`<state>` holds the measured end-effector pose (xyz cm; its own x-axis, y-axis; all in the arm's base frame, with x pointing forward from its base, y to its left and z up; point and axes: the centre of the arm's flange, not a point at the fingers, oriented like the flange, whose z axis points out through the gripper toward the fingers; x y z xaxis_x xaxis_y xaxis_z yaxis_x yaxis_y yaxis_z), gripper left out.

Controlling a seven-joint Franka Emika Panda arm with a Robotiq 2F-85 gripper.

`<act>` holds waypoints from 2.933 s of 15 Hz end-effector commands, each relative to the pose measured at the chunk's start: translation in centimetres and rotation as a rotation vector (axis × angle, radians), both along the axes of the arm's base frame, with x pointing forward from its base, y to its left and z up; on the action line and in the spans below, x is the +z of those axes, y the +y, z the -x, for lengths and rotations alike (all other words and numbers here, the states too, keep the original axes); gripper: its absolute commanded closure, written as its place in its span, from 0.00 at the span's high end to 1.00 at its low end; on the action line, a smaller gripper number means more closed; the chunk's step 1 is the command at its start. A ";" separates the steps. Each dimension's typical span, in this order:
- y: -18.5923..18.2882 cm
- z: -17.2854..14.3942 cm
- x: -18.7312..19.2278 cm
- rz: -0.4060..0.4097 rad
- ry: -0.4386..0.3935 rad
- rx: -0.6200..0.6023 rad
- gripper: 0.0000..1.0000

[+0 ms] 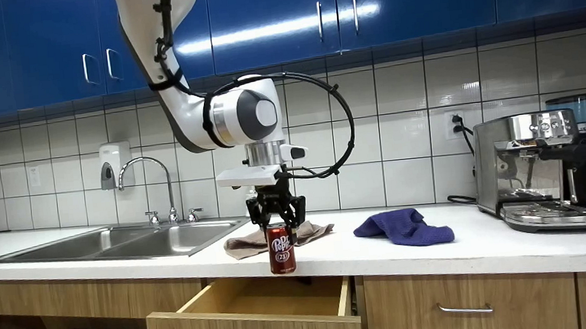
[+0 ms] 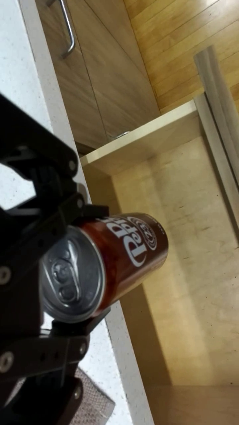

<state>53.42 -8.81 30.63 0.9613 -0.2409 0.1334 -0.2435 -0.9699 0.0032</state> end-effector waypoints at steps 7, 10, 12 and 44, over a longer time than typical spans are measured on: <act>-0.6 -0.5 -2.6 0.004 -0.021 0.087 0.38; -0.7 -0.8 -3.5 0.012 -0.033 0.114 0.38; -0.8 -0.9 -4.3 0.002 -0.039 0.120 0.38; 1.3 1.1 -13.2 -0.001 -0.008 0.186 0.38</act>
<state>52.73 -7.07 17.47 0.9894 -0.0845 0.1183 -0.0853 -0.9964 0.0009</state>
